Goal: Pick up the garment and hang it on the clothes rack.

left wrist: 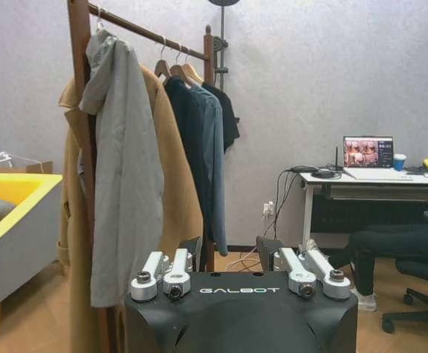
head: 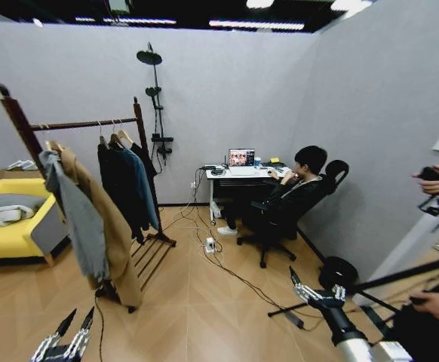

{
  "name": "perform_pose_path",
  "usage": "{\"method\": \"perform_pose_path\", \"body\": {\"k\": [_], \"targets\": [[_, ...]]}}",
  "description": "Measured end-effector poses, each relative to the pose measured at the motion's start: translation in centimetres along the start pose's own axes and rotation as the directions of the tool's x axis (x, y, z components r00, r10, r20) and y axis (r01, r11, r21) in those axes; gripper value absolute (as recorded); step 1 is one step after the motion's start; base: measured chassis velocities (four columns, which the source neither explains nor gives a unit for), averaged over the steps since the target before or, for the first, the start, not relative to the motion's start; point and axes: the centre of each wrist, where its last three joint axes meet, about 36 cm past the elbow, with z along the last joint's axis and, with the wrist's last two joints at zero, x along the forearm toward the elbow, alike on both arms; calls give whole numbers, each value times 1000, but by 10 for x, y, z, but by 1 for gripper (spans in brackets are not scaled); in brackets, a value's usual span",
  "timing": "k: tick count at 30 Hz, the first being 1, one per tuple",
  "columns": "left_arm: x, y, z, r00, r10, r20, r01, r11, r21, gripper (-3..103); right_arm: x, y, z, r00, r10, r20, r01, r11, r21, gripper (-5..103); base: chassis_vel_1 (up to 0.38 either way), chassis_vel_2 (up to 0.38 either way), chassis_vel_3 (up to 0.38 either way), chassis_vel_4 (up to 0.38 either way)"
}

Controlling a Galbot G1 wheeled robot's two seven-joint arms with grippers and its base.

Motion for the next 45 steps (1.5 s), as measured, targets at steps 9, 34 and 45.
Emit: {"method": "perform_pose_path", "body": {"k": [9,34,45], "targets": [[0,0,0,1000,0,0,0,1000,0,46,0,0,0,1000,0,1,0,1000,0,100,9,-12,-20,8],[0,0,0,1000,0,0,0,1000,0,46,0,0,0,1000,0,1,0,1000,0,100,-27,-16,-20,-25],[0,0,0,1000,0,0,0,1000,0,46,0,0,0,1000,0,1,0,1000,0,100,0,0,0,0]]}}
